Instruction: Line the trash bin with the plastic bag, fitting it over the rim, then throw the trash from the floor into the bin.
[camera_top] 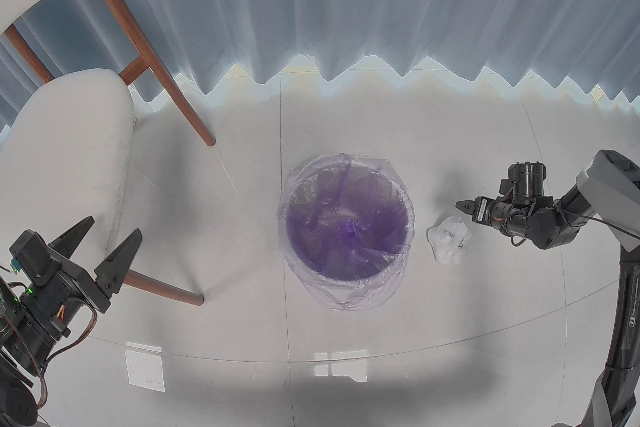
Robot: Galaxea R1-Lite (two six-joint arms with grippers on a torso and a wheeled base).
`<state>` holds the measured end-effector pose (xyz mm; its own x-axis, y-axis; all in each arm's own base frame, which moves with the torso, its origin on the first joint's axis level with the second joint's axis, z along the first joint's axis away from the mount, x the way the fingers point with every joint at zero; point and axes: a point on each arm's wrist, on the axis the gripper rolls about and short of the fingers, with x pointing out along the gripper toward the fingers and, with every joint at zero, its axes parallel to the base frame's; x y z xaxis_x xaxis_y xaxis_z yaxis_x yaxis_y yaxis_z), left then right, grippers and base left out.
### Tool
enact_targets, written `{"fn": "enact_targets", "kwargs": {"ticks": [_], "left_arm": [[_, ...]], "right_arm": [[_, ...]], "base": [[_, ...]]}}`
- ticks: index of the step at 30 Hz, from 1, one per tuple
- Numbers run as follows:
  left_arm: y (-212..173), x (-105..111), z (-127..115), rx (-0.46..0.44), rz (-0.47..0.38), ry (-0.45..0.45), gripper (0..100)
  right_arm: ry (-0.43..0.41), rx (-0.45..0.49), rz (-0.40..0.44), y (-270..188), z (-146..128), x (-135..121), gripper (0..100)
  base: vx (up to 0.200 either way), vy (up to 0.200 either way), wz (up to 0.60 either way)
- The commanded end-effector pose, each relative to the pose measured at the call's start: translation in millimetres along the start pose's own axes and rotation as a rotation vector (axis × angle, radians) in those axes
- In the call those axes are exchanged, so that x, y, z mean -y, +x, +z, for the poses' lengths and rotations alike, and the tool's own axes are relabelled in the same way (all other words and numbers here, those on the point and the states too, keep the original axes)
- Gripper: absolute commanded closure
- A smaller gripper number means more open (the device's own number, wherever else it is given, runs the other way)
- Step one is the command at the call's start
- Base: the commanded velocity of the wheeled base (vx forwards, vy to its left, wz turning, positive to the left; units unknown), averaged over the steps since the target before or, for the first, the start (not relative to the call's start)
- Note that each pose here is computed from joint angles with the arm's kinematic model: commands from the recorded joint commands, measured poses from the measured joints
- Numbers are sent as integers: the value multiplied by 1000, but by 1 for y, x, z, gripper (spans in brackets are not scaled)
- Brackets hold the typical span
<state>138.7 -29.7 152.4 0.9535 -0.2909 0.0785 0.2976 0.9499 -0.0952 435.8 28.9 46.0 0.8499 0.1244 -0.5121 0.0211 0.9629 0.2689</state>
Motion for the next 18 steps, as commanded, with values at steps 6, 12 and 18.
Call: {"fn": "enact_targets", "kwargs": {"ticks": [6,12,18], "left_arm": [[-17,-13,6,50,147,17,0],[-27,-19,14,108,246,53,0],[-38,-18,17,126,283,70,0]], "right_arm": [[-102,-11,-8,57,-24,17,0],[-107,-23,-10,79,-31,21,0],[-108,-78,9,93,-38,20,0]], "base": [[0,0,0],[0,0,0],[0,0,0]]}}
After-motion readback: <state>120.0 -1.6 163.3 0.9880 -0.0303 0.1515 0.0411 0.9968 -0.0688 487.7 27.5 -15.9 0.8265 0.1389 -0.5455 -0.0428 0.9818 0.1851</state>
